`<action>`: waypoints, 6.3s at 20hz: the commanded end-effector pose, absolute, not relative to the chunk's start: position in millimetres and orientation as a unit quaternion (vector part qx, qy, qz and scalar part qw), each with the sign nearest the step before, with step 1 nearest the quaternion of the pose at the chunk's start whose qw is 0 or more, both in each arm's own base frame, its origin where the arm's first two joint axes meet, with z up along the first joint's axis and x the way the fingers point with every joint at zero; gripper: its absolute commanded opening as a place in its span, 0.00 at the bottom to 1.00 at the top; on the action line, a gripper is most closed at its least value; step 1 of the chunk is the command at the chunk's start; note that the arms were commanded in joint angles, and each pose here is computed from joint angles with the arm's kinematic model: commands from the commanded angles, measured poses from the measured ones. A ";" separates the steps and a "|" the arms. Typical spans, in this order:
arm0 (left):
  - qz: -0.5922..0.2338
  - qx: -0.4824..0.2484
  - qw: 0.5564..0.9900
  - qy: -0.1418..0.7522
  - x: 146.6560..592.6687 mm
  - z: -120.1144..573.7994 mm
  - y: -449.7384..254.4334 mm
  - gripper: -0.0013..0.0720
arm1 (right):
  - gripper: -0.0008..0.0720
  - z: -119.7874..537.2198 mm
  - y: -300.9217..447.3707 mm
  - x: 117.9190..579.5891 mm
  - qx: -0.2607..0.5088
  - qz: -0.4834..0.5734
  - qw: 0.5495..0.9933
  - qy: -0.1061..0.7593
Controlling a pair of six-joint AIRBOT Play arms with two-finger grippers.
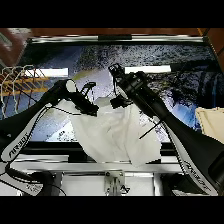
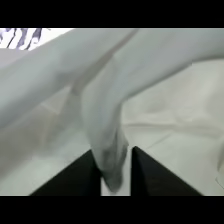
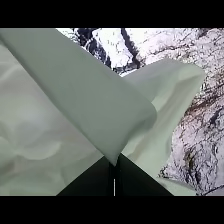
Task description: Fold the shirts.
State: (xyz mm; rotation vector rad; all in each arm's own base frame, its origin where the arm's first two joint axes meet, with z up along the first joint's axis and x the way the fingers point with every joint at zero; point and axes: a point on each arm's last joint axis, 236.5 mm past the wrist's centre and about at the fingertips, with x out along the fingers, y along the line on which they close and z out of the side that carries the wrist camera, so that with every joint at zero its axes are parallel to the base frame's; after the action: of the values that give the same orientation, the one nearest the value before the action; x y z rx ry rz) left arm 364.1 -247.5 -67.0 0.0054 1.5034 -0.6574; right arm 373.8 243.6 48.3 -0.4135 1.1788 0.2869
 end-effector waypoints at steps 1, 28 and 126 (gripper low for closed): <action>-0.323 -0.007 0.681 0.657 365.3 -64.6 -258.9 0.09 | 0.15 47.0 242.3 373.5 -0.173 0.119 0.804 0.556; -0.353 0.019 0.684 0.638 361.1 -40.7 -253.9 0.08 | 0.46 -89.8 240.3 421.4 -0.003 0.076 0.758 0.648; 0.005 -0.133 0.756 0.641 366.0 -97.5 183.9 0.08 | 0.11 119.9 256.6 365.2 -0.067 0.175 0.802 0.567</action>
State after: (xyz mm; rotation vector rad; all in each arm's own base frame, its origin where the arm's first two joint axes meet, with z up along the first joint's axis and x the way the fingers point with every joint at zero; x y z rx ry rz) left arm 365.7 184.3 -99.8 -0.2893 1.3978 0.0087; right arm 362.1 257.8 119.4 -0.1444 1.2265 0.3849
